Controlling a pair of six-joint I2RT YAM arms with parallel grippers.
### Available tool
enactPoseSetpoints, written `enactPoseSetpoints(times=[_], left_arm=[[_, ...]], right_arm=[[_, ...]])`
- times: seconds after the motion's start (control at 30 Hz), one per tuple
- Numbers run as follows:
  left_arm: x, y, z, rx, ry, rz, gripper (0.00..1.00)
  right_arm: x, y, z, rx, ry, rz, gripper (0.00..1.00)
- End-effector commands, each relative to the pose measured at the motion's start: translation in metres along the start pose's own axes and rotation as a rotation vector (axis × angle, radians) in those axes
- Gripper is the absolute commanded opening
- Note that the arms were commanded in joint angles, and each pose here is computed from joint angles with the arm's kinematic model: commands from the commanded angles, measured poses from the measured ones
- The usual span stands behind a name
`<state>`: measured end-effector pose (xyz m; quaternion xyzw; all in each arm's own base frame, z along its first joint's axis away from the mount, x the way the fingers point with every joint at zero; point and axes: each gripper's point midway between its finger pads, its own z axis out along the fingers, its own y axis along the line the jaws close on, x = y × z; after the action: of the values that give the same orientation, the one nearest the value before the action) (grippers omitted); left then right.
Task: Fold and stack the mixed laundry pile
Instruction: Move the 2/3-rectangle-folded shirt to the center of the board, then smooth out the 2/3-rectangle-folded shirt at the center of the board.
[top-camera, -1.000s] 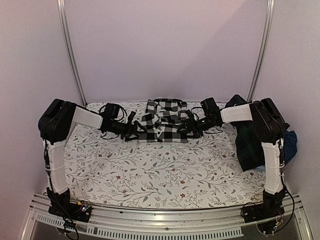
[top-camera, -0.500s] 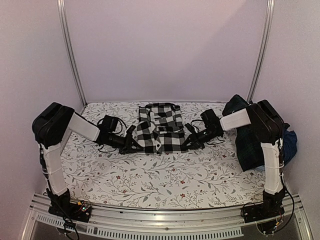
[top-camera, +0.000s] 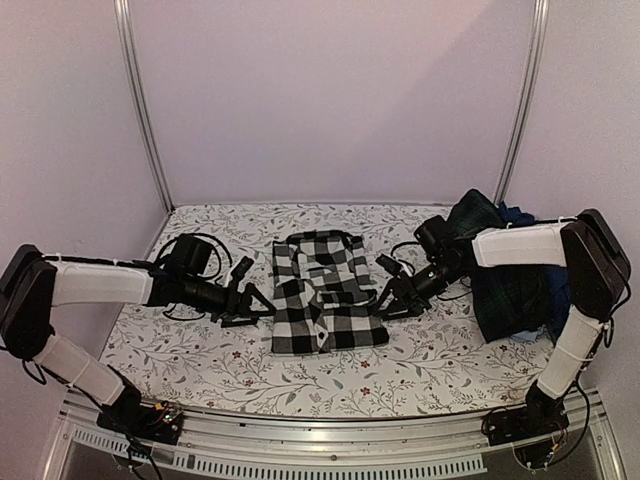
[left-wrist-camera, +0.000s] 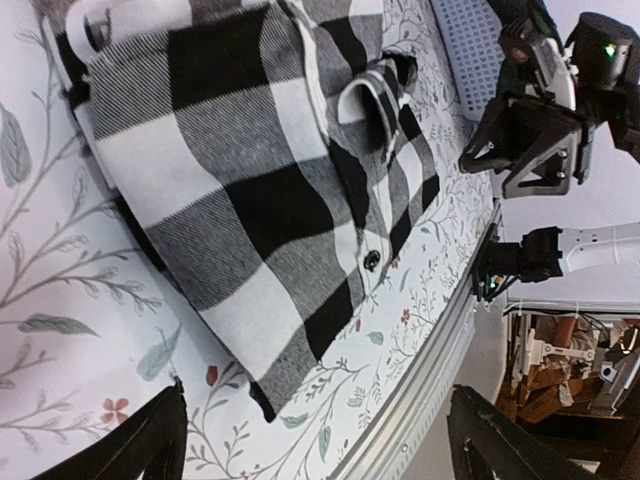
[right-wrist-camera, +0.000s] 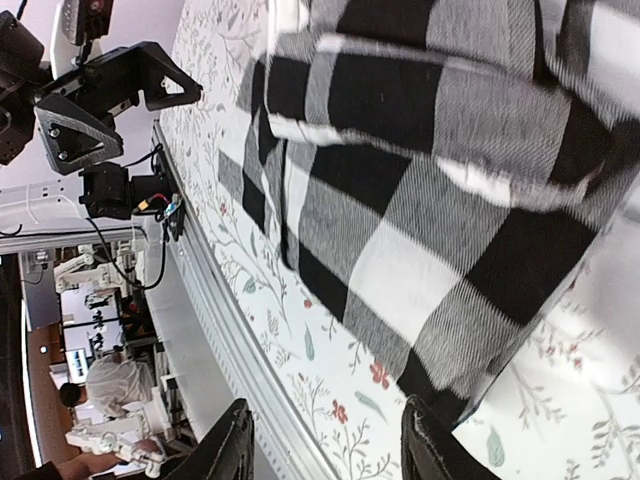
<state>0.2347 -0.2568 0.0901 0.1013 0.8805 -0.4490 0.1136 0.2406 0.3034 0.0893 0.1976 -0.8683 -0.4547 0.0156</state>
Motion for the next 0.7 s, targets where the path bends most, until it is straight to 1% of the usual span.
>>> enactPoseSetpoints(times=[0.0, 0.13, 0.2, 0.27, 0.37, 0.5, 0.67], left_arm=[[-0.033, 0.018, 0.004, -0.121, -0.046, 0.065, 0.89], [-0.063, 0.007, 0.012, -0.103, -0.063, 0.177, 0.89], [-0.077, 0.005, 0.016, -0.108, -0.075, 0.234, 0.88], [-0.087, 0.007, 0.020, -0.133, -0.070, 0.285, 0.86], [-0.106, 0.004, 0.022, -0.156, -0.099, 0.436, 0.84], [-0.124, -0.005, 0.027, -0.138, -0.119, 0.605, 0.77], [-0.120, -0.009, 0.037, -0.107, -0.089, 0.773, 0.76]], right_arm=[[-0.026, -0.015, -0.003, 0.118, -0.033, -0.082, 0.48], [-0.055, -0.019, -0.007, 0.190, -0.071, -0.169, 0.46], [-0.067, -0.021, -0.006, 0.209, -0.069, -0.213, 0.45], [-0.073, -0.021, 0.000, 0.211, -0.060, -0.239, 0.45], [-0.079, -0.014, 0.004, 0.225, -0.078, -0.321, 0.50], [-0.084, -0.005, 0.004, 0.250, -0.109, -0.491, 0.56], [-0.075, 0.000, 0.002, 0.261, -0.171, -0.716, 0.63]])
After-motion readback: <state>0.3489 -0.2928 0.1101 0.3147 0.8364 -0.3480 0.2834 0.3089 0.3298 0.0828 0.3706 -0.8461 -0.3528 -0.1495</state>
